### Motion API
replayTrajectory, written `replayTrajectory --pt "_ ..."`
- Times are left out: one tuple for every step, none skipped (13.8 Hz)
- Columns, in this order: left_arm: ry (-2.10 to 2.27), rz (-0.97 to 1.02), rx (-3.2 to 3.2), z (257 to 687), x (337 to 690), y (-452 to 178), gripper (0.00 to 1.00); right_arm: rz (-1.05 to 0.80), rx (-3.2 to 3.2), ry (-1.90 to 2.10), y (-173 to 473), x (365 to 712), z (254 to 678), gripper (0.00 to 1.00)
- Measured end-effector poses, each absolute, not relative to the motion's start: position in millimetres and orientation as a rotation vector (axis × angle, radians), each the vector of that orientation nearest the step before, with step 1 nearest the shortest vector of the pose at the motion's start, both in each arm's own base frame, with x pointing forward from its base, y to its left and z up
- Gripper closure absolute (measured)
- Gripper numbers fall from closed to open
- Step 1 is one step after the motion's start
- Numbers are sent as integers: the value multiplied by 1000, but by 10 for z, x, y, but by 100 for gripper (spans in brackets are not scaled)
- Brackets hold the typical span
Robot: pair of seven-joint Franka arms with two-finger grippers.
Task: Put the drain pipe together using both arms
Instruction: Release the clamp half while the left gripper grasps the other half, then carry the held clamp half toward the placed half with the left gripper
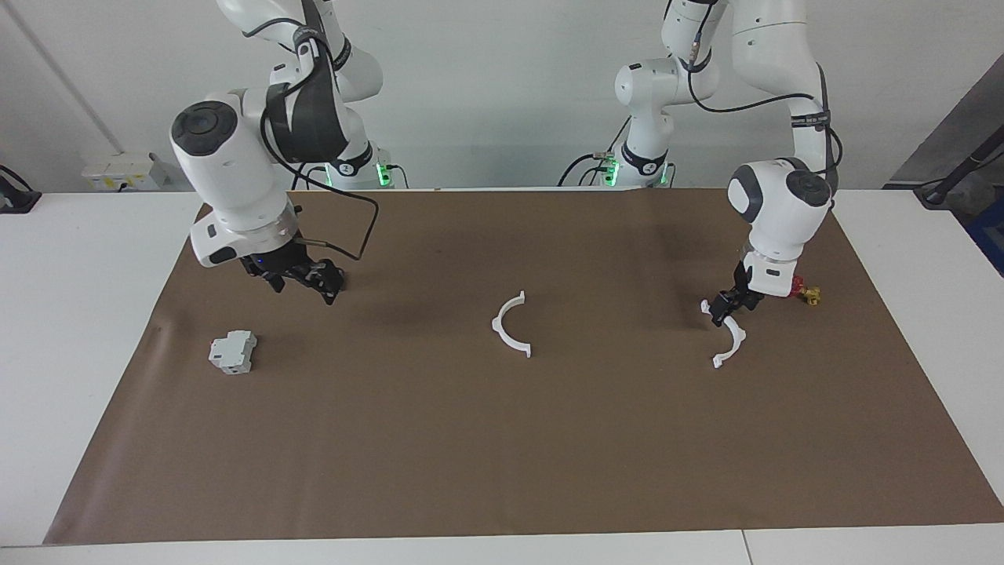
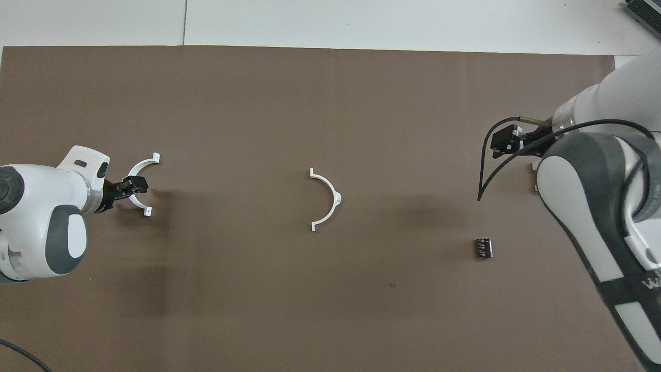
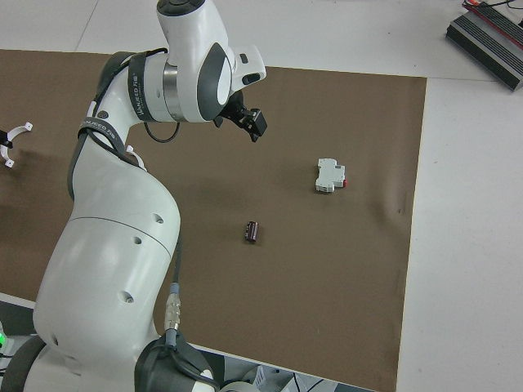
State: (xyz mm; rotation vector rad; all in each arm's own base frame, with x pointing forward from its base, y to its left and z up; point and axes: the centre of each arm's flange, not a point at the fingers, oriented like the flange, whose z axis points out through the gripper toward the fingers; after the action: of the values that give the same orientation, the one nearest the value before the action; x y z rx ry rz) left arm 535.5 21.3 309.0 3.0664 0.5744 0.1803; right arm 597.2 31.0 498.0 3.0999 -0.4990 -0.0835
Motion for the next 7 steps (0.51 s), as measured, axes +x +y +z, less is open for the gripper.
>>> replayTrajectory --pt "578 182 3065 3090 5356 187 21 -113 3098 -503 145 5927 5019 0" --pt "589 183 3061 3090 5357 162 21 -141 3100 -493 -44 5884 5043 0" --pt "600 183 3058 3090 5358 142 30 -167 3106 -473 -262 5842 5055 0" --pt "611 185 3055 3090 5359 124 46 -183 3113 -453 -477 5805 5064 0" --pt "619 187 3052 3091 5361 103 54 -192 3120 -435 -665 5767 5080 0" --pt "626 188 3049 3093 5362 87 55 -188 3128 -411 -802 5730 5119 0" --pt "628 189 3048 3092 5362 76 55 -174 3136 -388 -869 5691 5195 0"
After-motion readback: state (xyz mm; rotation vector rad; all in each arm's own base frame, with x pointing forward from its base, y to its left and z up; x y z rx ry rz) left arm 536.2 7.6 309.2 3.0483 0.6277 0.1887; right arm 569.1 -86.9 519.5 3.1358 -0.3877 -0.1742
